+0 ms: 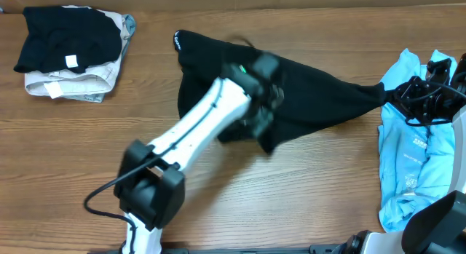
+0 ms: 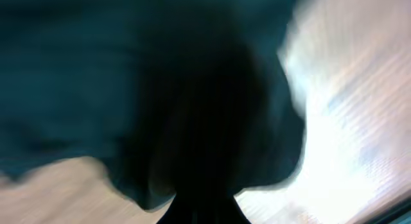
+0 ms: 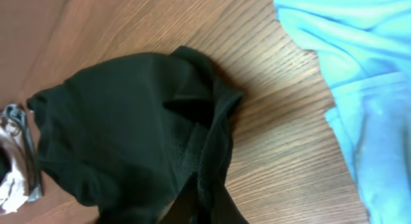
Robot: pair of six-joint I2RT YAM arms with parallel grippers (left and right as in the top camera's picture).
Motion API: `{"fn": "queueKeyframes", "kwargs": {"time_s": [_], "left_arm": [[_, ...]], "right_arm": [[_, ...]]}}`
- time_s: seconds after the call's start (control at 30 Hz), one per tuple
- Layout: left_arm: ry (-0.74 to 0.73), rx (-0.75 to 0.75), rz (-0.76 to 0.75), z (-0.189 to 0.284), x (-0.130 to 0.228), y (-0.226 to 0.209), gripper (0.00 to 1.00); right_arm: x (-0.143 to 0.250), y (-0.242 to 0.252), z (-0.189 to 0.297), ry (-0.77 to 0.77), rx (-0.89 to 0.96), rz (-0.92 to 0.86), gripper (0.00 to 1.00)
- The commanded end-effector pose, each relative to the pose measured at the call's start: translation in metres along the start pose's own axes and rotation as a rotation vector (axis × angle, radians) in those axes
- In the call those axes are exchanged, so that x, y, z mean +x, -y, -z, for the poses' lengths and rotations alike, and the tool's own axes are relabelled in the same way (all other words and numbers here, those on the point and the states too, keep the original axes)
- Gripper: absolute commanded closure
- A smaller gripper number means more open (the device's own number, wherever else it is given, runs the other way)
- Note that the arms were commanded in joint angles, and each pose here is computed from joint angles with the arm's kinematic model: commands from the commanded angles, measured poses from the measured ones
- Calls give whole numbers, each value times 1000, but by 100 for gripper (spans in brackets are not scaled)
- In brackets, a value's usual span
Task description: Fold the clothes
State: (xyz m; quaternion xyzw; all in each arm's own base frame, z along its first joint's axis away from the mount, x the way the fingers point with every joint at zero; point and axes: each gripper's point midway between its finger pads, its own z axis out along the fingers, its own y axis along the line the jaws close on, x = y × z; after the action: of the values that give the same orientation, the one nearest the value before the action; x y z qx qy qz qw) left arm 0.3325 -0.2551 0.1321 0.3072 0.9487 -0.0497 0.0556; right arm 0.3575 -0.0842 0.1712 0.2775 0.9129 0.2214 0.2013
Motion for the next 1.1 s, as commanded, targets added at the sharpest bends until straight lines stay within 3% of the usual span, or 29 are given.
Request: {"fn": "queueKeyframes", "kwargs": {"time_s": [0.0, 0.2, 0.47, 0.73, 1.07], "left_arm": [[164, -137, 206, 59, -32, -58, 96], [490, -194, 407, 188, -51, -131, 96], [872, -298, 562, 341, 2, -174, 96], [1188, -469, 633, 457, 90, -159, 96], [1410, -519, 637, 523, 180, -117, 96]], "right_arm": [[-6, -18, 19, 50, -50, 39, 96], [-25, -52, 72, 169, -76, 108, 96], [-34, -107, 171, 344, -100, 205, 96], [-11, -150, 271, 532, -100, 294, 96], [43, -181, 349, 713, -141, 393, 96]]}}
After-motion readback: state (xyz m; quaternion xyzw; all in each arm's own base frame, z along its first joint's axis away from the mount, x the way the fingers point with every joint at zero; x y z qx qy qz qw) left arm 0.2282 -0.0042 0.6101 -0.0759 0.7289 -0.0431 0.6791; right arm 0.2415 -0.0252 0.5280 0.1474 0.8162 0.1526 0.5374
